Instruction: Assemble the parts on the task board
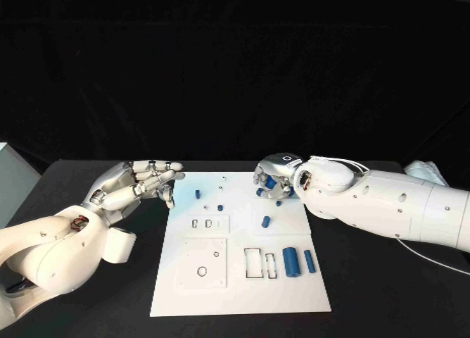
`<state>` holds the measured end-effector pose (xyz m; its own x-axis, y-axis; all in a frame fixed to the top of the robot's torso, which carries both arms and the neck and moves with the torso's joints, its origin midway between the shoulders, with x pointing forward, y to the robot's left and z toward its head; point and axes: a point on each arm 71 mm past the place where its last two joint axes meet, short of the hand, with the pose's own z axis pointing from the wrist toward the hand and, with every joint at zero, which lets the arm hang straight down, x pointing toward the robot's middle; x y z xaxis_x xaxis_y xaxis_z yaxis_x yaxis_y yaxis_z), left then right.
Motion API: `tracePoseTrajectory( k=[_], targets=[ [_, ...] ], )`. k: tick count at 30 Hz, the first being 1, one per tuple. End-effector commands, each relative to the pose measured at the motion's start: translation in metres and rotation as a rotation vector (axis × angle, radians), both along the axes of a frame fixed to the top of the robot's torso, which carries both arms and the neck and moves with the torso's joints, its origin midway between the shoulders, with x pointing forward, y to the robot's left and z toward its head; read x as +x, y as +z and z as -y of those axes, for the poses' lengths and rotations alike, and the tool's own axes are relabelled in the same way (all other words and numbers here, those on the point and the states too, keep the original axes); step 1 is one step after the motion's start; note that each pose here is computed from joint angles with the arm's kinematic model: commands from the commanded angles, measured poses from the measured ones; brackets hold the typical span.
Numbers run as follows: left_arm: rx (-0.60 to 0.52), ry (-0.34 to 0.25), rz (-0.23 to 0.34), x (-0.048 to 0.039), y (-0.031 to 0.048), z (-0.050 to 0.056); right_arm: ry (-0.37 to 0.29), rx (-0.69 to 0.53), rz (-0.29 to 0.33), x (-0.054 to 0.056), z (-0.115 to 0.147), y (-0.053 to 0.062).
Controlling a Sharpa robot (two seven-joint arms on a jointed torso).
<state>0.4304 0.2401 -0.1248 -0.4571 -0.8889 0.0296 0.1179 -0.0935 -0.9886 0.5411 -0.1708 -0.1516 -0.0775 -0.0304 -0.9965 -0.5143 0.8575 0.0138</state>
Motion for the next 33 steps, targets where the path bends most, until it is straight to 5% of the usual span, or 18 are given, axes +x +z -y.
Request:
tracePoseTrajectory(
  k=[1,18,33],
  targets=[
    [-0.002,-0.027,0.006,-0.0010,0.0016,0.003,-0.001,-0.033,-0.015,0.000,-0.001,-0.003],
    [0.004,-0.022,0.003,-0.0003,0.0031,0.001,0.002,-0.024,-0.004,0.000,-0.003,-0.004],
    [0.008,-0.023,-0.003,0.0001,0.0027,0.000,-0.002,0.098,0.139,-0.007,-0.005,0.011]
  ],
)
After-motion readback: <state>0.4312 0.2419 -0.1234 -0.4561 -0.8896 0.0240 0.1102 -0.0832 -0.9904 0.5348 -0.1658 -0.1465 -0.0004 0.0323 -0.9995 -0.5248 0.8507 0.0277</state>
